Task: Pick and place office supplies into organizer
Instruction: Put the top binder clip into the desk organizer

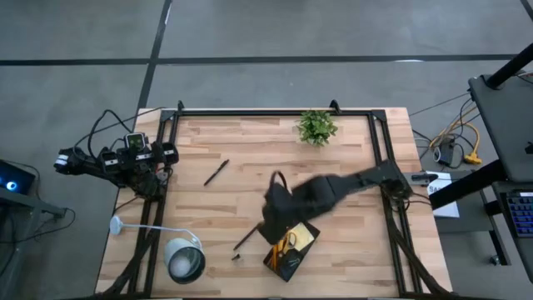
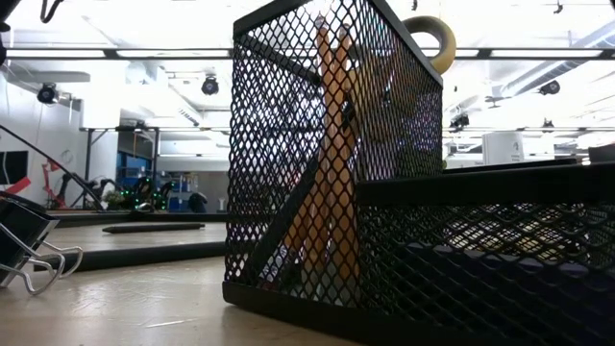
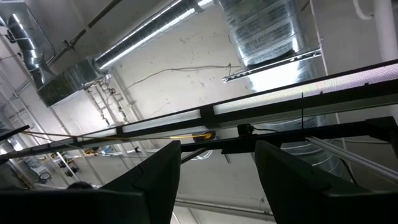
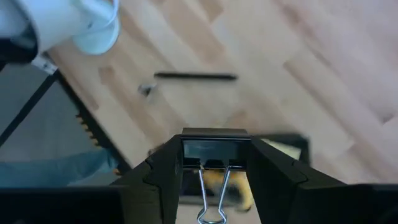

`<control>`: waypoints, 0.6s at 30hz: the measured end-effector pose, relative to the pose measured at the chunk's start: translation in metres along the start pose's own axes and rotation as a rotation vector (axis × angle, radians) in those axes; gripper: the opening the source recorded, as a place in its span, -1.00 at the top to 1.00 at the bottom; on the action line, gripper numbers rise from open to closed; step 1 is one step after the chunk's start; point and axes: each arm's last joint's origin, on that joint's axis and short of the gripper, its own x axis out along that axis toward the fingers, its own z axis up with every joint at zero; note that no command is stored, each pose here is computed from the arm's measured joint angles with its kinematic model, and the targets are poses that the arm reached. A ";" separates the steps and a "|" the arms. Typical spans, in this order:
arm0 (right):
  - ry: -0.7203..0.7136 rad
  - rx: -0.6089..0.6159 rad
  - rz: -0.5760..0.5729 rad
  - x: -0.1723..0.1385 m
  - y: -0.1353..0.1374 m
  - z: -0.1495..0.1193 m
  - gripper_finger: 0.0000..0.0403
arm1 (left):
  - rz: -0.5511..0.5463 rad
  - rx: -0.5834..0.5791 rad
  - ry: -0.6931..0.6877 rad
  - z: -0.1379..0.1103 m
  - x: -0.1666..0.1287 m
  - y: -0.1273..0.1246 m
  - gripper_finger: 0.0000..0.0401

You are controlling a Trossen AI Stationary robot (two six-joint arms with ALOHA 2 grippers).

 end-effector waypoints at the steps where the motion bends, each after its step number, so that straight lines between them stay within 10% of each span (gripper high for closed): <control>1: -0.006 0.003 0.001 -0.001 0.005 -0.009 0.30 | 0.000 0.000 0.000 0.000 0.000 0.000 0.05; 18: -0.003 0.214 -0.144 0.033 0.043 -0.131 0.30 | -0.001 -0.003 -0.001 0.000 0.000 0.000 0.05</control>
